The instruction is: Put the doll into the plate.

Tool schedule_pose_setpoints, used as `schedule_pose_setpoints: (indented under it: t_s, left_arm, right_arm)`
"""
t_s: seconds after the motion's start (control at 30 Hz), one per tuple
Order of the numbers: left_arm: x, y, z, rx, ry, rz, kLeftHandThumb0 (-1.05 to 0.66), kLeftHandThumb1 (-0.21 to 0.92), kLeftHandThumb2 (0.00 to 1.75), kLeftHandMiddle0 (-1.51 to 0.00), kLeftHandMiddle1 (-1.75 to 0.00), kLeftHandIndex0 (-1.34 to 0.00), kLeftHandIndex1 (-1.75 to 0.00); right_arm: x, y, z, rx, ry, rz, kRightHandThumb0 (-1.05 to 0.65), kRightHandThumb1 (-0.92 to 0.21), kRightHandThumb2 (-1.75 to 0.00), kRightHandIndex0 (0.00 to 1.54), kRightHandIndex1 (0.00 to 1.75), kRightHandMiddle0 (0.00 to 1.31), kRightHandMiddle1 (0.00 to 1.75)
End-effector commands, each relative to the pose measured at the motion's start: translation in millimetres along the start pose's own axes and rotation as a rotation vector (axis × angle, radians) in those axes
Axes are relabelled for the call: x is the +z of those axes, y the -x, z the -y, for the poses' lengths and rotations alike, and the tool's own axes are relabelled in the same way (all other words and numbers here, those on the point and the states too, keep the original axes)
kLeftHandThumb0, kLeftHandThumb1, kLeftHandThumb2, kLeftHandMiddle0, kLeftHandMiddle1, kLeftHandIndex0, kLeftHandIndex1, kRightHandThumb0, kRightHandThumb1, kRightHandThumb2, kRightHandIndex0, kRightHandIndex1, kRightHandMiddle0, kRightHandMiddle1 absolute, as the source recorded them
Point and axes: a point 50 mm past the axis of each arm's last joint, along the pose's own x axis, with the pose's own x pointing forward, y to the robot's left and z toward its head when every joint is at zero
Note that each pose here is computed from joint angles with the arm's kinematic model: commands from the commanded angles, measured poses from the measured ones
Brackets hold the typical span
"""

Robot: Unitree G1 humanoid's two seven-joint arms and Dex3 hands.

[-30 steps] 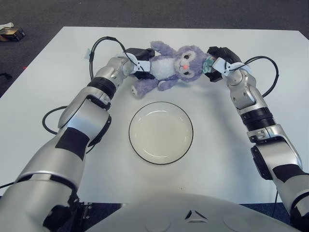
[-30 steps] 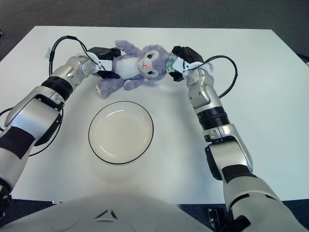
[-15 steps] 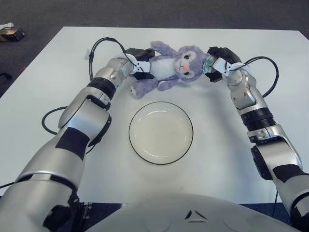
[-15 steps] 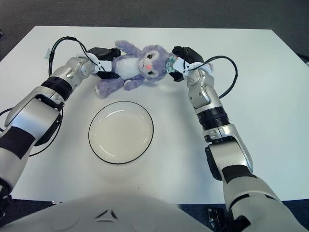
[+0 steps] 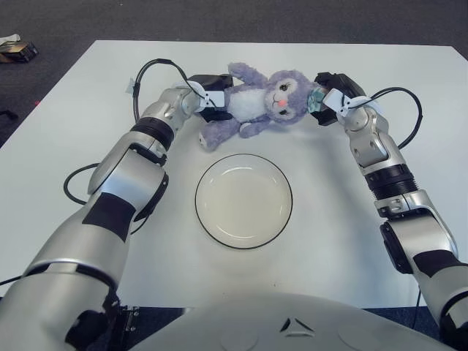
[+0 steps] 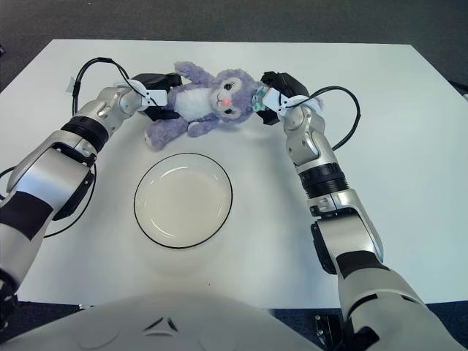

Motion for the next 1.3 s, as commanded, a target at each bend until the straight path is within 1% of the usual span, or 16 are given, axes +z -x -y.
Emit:
schedule_pose_setpoints:
  t_s: [0.0,0.1,0.27,0.4,0.53,0.67,1.27]
  left_arm:
    - [-13.3,5.7,-3.1,-0.025,0.033,-0.037,0.16,0.40,1.02,-0.81,-1.75,-0.61,-1.75]
    - [-14.5,8.8,-15.1,-0.015,0.076,-0.019,0.14,0.40,1.01,-0.82,-1.75,-0.61,-1.75]
    - [-14.9,11.9,-23.4,-0.013,0.099,0.005,0.13,0.40,1.00,-0.83,-1.75,-0.62,-1.75]
    - [-14.0,20.0,-39.5,0.018,0.125,0.084,0.13,0.40,0.99,-0.84,-1.75,-0.63,-1.75]
    - [-14.1,21.7,-41.8,0.021,0.128,0.097,0.13,0.40,0.98,-0.85,-1.75,-0.65,-1.75]
    - [-12.7,24.2,-49.3,0.047,0.126,0.121,0.13,0.39,1.00,-0.86,-1.75,-0.66,-1.75]
    - [-12.9,29.6,-60.7,0.082,0.131,0.155,0.14,0.35,1.06,-0.89,-1.75,-0.69,-1.75]
  right_arm:
    - [-2.0,2.8,10.5,-0.015,-0.024,0.004,0.46,-0.34,-1.28,0.59,1.75,0.70,1.75]
    - [1.3,5.0,14.7,-0.002,-0.045,0.033,0.46,-0.34,-1.27,0.59,1.75,0.70,1.75]
    - [3.3,7.6,18.0,0.009,-0.056,0.050,0.45,-0.34,-1.27,0.58,1.75,0.70,1.75]
    - [8.6,11.6,23.1,0.017,-0.054,0.083,0.45,-0.35,-1.27,0.58,1.75,0.70,1.75]
    - [9.4,12.7,24.0,0.020,-0.050,0.090,0.45,-0.35,-1.26,0.58,1.75,0.70,1.75]
    - [10.3,13.6,24.9,0.023,-0.034,0.117,0.45,-0.35,-1.27,0.58,1.75,0.70,1.75]
    - [11.6,15.1,27.0,0.020,-0.022,0.142,0.46,-0.34,-1.27,0.58,1.75,0.71,1.75]
